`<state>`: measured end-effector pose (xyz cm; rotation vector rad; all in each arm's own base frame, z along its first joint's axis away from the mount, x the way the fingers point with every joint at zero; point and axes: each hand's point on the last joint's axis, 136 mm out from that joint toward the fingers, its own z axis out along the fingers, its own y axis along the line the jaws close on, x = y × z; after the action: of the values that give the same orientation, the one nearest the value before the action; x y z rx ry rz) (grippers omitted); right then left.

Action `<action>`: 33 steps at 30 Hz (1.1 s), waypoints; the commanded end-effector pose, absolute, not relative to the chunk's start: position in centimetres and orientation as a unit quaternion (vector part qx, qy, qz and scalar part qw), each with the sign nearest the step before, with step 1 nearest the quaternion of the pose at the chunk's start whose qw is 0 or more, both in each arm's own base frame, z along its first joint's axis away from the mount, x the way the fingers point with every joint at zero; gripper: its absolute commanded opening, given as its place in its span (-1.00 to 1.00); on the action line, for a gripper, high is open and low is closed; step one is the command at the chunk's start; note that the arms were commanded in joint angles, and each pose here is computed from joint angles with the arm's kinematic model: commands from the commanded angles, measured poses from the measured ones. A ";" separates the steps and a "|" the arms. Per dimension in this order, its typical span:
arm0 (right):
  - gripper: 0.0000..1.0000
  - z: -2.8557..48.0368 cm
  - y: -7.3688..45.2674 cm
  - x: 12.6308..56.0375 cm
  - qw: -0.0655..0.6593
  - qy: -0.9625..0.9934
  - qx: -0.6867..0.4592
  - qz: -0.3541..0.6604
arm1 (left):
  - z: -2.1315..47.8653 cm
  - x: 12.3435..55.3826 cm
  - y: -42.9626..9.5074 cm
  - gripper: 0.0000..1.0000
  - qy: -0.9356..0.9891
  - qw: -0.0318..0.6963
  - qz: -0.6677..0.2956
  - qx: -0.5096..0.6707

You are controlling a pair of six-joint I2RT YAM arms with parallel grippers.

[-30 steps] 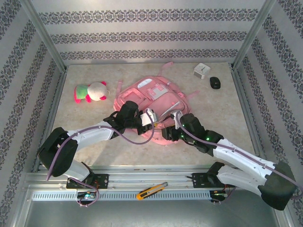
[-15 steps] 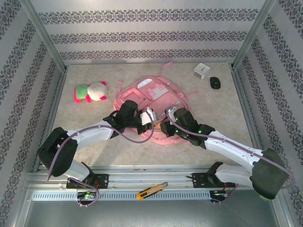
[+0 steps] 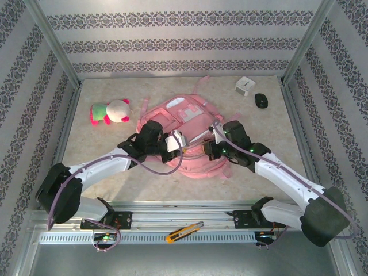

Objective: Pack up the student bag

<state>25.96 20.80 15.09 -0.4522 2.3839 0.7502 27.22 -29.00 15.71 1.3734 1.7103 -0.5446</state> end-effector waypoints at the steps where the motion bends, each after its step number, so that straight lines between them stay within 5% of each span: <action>1: -1.00 13.1 18.1 26.3 0.255 0.926 -0.152 0.234 | 14.5 27.8 -24.6 -1.00 0.742 0.400 -0.147 0.518; 5: -1.00 12.5 18.9 26.1 0.232 0.928 -0.151 0.250 | 14.5 27.9 -23.4 -0.94 0.767 0.403 -0.141 0.478; 9: -1.00 12.1 19.8 25.9 0.229 0.926 -0.153 0.259 | 16.1 29.0 -23.3 -0.37 0.808 0.423 -0.178 0.368; 14: -1.00 11.5 21.3 24.8 0.224 0.925 -0.163 0.260 | 16.9 31.0 -21.1 0.08 0.863 0.435 -0.201 0.159; 20: -1.00 10.7 22.5 23.2 0.222 0.925 -0.164 0.261 | 14.8 31.6 -17.6 0.09 0.895 0.413 -0.170 -0.004; 33: -1.00 10.5 25.9 21.3 0.238 0.912 -0.164 0.290 | 10.6 35.8 -17.5 0.02 0.910 0.382 -0.156 -0.029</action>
<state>22.37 25.49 10.77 -0.4648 2.4816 0.7757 32.86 -17.84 9.19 0.0033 2.3991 -0.4094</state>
